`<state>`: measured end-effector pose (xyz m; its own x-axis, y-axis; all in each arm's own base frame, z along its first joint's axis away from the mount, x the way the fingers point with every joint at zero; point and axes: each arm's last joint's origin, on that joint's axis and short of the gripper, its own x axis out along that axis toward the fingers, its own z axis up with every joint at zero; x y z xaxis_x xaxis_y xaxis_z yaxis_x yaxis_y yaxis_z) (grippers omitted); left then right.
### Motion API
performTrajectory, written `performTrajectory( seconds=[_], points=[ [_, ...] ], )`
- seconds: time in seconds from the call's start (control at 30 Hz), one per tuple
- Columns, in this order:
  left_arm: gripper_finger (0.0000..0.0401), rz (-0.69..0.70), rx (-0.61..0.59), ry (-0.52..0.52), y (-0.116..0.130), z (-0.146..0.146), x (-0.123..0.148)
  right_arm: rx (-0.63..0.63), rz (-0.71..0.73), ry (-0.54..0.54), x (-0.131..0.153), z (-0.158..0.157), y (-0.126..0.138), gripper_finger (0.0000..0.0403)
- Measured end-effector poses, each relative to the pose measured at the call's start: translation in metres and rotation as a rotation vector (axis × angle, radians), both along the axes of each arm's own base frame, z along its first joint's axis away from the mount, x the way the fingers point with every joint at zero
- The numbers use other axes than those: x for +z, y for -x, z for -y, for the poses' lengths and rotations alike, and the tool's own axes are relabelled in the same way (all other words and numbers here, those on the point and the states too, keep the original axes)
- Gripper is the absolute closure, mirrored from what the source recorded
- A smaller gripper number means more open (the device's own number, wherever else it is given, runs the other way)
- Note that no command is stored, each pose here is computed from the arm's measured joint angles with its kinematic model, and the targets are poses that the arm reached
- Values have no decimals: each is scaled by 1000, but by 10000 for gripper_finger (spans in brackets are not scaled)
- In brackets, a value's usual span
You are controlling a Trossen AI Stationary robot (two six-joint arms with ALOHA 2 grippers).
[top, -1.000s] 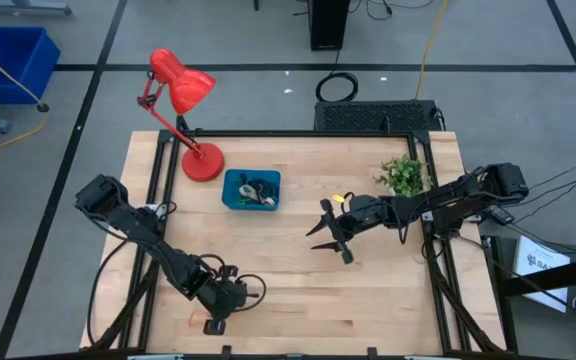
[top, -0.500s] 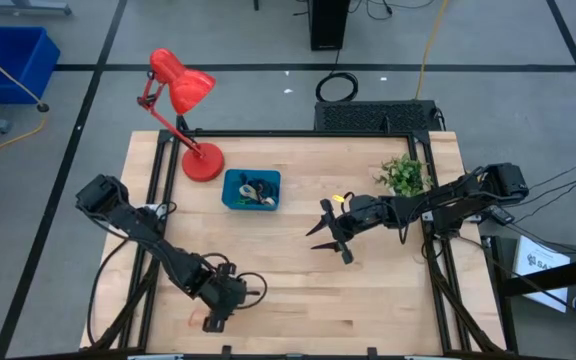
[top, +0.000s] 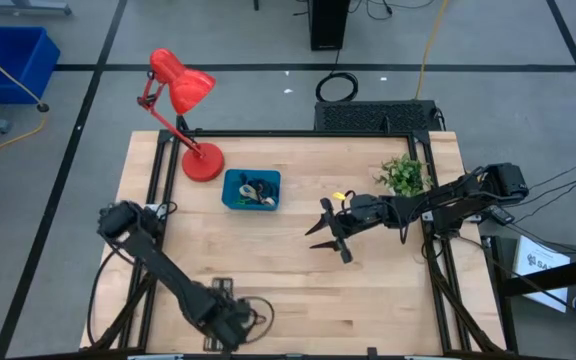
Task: Pick and place rubber bands into bin
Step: Put the orange rubber band into the blue bin
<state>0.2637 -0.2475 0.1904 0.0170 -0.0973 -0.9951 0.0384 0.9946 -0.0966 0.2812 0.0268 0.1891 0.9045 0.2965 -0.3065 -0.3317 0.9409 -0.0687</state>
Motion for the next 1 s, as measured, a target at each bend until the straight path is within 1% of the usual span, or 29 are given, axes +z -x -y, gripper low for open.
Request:
performTrajectory(
  seconds=[0.13, 0.3, 0.53, 0.8, 0.93, 1.0],
  points=[
    [155, -13, -20, -43, -10, 9, -18, -10, -21, -33, -1, 0, 0, 229],
    [155, -7, 16, -83, -11, 9, -25, -16, -35, -55, -1, -1, 1, 231],
    [155, 5, 30, -76, -10, 10, -26, -20, -57, -67, -3, -1, 1, 230],
    [155, 34, 76, -1, 1, 14, -50, -23, -83, -72, -5, -1, 2, 229],
    [155, 50, 79, -38, 6, 15, -54, -22, -76, -71, -5, -1, 2, 231],
    [155, 49, 75, -41, 7, 15, -55, -23, -76, -70, -5, -1, 2, 231]
  ],
)
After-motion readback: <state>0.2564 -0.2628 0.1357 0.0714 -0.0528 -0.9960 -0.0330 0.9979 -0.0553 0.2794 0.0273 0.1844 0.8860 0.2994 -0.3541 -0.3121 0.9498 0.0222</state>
